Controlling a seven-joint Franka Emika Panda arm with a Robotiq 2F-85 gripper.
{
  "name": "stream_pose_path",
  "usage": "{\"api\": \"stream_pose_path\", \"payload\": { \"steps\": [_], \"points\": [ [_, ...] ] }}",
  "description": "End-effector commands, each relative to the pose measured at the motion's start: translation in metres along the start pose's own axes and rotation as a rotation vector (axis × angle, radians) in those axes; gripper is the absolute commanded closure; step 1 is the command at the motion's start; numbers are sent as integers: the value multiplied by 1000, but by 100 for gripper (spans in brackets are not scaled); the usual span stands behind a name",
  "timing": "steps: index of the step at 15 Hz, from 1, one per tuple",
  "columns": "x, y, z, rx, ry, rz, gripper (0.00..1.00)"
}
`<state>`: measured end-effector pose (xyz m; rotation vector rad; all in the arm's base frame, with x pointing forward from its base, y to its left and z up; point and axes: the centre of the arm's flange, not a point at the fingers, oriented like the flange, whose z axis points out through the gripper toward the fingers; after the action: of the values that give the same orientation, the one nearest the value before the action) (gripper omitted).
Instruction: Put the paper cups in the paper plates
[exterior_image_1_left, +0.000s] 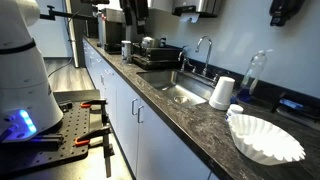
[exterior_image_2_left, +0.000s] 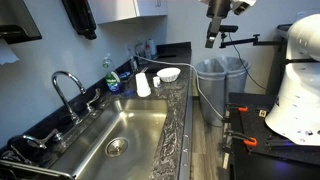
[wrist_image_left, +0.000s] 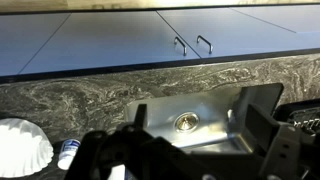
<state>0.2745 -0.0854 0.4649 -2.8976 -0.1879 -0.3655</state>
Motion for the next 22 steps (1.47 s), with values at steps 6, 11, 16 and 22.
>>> {"api": "stream_pose_path", "payload": {
  "steps": [6, 11, 16, 22],
  "points": [
    [-2, 0, 9, 6, -23, 2, 0],
    [16, -5, 10, -18, 50, -12, 0],
    [59, -4, 18, -114, 148, -42, 0],
    [115, 17, 45, -200, 169, -10, 0]
  ]
}}
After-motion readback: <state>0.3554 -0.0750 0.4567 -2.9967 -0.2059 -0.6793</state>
